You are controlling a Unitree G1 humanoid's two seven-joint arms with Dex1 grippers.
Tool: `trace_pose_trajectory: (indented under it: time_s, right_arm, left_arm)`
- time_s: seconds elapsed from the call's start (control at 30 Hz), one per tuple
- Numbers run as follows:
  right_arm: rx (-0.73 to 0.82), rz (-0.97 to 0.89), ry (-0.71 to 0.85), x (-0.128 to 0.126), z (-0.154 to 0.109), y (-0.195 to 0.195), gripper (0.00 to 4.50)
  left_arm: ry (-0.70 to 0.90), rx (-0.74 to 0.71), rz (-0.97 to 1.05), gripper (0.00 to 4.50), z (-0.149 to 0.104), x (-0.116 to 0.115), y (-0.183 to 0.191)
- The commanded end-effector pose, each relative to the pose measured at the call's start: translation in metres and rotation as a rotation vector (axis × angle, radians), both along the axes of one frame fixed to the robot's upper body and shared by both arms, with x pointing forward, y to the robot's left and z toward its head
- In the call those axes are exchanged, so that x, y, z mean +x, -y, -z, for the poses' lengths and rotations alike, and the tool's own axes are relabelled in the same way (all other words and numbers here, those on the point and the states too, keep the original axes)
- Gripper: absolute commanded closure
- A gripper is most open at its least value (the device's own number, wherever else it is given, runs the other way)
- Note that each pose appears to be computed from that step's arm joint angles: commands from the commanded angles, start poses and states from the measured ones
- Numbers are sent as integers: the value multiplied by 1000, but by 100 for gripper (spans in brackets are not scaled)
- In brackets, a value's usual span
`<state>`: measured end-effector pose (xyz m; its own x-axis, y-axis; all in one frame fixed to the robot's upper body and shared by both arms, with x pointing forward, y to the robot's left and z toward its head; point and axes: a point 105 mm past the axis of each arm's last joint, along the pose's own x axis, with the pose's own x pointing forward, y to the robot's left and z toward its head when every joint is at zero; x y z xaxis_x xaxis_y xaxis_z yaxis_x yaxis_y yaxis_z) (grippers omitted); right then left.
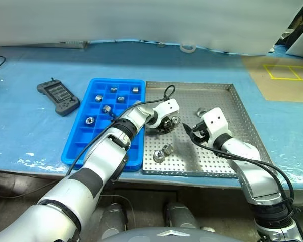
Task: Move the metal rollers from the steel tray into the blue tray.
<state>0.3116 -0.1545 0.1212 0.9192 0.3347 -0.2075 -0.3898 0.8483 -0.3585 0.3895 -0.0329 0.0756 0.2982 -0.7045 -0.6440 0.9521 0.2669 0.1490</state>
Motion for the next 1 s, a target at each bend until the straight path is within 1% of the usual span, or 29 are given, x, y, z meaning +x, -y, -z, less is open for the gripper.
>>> trace_pose_trajectory:
  time_s: [0.03, 0.1, 0.17, 0.2, 0.27, 0.33, 0.43, 0.57, 0.7, 0.77, 0.87, 0.9, 0.93, 1.0]
  right_arm:
    - [-1, -19, 51, 0, -13, -5, 24]
    - [-3, -20, 52, 0, -13, -5, 24]
    - [-8, -27, 57, -1, -15, -4, 24]
    - [-10, -31, 59, -1, -16, -3, 24]
    - [49, -94, 82, -5, -32, -7, 24]
    - [85, -163, 102, -11, -46, -9, 24]
    - [38, -236, 101, -17, -54, -8, 24]
    - [-18, -288, 97, -22, -59, -7, 24]
    - [-48, -360, 104, -29, -67, -13, 24]
    - [-91, -416, 113, -35, -72, -18, 24]
    - [-316, -458, 107, -38, -63, -13, 24]
    - [-419, -465, 118, -37, -57, -10, 24]
    - [-508, -472, 134, -35, -53, -7, 24]
    - [-607, -493, 178, -35, -50, -7, 24]
  left_arm:
    - [-63, -2, -21, 280, 12, -4, -6]
    - [-63, -103, 15, 280, -7, -4, 4]
    - [-43, -251, 125, 280, -40, -10, 19]
    - [-36, -297, 164, 280, -51, -12, 23]
    - [-45, -418, 250, 280, -78, -19, 25]
    - [-54, -474, 293, 280, -91, -22, 22]
    - [-91, -509, 291, 280, -95, -23, 17]
    - [-96, -470, 251, 280, -82, -19, 12]
    - [-87, -451, 237, 280, -77, -18, 10]
    - [-83, -442, 221, 280, -75, -16, 10]
    - [-106, -455, 263, 280, -77, -22, 11]
    - [-112, -474, 305, 280, -81, -27, 11]
    - [-138, -510, 371, 280, -87, -35, 11]
    - [-248, -592, 524, 280, -105, -58, 4]
